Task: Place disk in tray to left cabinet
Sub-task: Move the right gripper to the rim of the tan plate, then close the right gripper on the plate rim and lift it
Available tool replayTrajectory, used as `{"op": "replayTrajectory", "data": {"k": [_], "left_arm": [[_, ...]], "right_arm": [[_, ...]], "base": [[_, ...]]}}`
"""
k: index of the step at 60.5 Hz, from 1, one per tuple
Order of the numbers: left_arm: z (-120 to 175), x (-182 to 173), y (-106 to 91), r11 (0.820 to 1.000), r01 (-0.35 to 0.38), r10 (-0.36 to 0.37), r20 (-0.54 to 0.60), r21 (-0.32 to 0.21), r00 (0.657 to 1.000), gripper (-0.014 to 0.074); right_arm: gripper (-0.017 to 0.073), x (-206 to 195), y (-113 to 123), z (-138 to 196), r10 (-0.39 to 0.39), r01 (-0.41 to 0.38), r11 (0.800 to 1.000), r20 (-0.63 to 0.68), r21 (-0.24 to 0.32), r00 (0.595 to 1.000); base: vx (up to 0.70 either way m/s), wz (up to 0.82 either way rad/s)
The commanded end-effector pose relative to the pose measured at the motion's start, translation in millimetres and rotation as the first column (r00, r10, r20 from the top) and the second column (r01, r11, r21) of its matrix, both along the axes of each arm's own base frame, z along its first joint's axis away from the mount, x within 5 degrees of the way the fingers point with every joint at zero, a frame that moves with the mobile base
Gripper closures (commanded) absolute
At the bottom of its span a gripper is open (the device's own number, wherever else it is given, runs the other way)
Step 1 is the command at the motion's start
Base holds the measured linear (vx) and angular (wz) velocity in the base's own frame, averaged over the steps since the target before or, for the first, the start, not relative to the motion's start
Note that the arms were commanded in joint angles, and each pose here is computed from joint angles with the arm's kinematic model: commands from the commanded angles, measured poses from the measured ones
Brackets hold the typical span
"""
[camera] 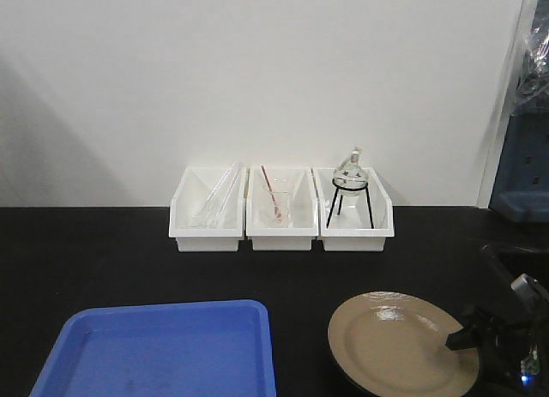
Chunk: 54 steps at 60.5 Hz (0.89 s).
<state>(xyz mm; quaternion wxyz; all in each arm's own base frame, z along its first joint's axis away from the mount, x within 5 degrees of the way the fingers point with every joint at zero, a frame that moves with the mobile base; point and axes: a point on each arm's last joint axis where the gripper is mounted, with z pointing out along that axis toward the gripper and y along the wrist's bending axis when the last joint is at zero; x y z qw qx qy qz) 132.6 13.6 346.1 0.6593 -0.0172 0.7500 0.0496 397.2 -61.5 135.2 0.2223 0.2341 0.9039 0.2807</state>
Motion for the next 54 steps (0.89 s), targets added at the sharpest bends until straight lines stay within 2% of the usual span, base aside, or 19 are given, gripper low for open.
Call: {"op": "replayTrajectory", "data": {"k": [1, 5, 12, 22, 29, 38, 54], "left_arm": [[19, 0, -0.6, 1.000, 0.002, -0.002, 0.114, 0.004, 0.993, 0.0157], [19, 0, -0.6, 1.000, 0.002, -0.002, 0.114, 0.005, 0.993, 0.0157], [19, 0, -0.6, 1.000, 0.002, -0.002, 0.114, 0.005, 0.993, 0.0157], [19, 0, -0.6, 1.000, 0.002, -0.002, 0.115, 0.005, 0.993, 0.0157], [19, 0, -0.6, 1.000, 0.002, -0.002, 0.115, 0.005, 0.993, 0.0157], [19, 0, -0.6, 1.000, 0.002, -0.002, 0.116, 0.005, 0.993, 0.0157], [20, 0, -0.6, 1.000, 0.001, -0.002, 0.121, 0.005, 0.993, 0.0157]], "right_arm": [[0.0080, 7, 2, 30, -0.008, 0.005, 1.000, 0.101, 0.028, 0.995], [0.0080, 8, 8, 31, 0.001, -0.005, 0.999, 0.106, 0.033, 0.994], [0.0080, 11, 19, 30, 0.034, -0.035, 0.999, 0.123, 0.002, 0.992], [0.0083, 14, 25, 31, 0.010, -0.011, 1.000, 0.138, 0.002, 0.990], [0.0117, 14, 24, 31, 0.009, -0.010, 1.000, 0.138, 0.002, 0.990], [0.0253, 14, 25, 31, 0.015, -0.016, 1.000, 0.136, 0.007, 0.991], [0.0572, 13, 26, 32, 0.023, -0.025, 1.000, 0.133, 0.016, 0.991]], "base": [[0.00, 0.00], [0.00, 0.00], [0.00, 0.00], [0.00, 0.00], [0.00, 0.00], [0.00, 0.00], [0.00, 0.00]]}}
